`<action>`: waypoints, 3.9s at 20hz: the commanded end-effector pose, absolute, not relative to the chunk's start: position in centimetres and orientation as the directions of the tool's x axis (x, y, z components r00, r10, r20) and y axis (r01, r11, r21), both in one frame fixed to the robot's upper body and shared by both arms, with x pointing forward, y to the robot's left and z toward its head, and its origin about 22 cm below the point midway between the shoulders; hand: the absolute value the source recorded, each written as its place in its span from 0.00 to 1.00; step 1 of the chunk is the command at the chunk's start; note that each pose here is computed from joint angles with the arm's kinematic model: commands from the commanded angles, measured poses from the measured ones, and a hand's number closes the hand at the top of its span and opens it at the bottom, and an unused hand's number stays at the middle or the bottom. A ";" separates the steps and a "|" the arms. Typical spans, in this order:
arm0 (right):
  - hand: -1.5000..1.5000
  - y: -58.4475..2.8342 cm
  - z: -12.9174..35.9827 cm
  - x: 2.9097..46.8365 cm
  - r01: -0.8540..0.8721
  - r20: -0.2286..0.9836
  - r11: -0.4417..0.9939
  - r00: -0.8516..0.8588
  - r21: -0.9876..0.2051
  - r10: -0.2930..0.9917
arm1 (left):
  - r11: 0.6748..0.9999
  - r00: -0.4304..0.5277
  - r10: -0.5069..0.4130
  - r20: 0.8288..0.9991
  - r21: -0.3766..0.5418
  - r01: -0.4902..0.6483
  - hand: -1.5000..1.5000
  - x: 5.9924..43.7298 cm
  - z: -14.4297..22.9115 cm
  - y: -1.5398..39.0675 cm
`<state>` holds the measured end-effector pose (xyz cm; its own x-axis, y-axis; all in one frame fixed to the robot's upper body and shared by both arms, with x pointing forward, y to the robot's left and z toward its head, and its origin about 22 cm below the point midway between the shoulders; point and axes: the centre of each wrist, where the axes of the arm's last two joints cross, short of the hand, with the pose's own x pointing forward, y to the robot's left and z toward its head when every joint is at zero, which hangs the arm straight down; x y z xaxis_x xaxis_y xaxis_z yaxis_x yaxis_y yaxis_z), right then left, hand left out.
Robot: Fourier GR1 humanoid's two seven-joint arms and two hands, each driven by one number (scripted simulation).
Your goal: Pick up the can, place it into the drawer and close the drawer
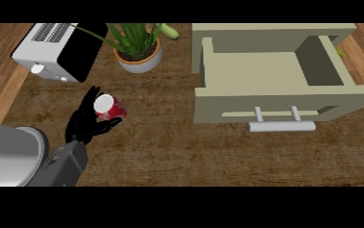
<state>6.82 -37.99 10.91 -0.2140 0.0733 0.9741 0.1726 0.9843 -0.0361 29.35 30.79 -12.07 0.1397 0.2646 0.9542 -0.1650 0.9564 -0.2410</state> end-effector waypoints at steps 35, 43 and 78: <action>0.00 -35.9 12.4 5.3 0.201 0.978 0.979 -0.204 -0.010 0.052 | 0.956 -0.127 0.292 0.948 -0.290 0.036 1.00 33.2 5.5 19.3; 0.00 -35.4 11.6 5.8 0.198 0.977 0.980 -0.209 0.001 0.042 | 0.975 -0.154 0.223 0.963 -0.218 0.048 1.00 33.6 10.5 14.9; 0.00 -35.1 12.2 7.0 0.171 0.973 0.985 -0.232 0.022 0.018 | 0.987 -0.129 0.148 0.981 -0.137 0.086 1.00 41.2 21.2 0.6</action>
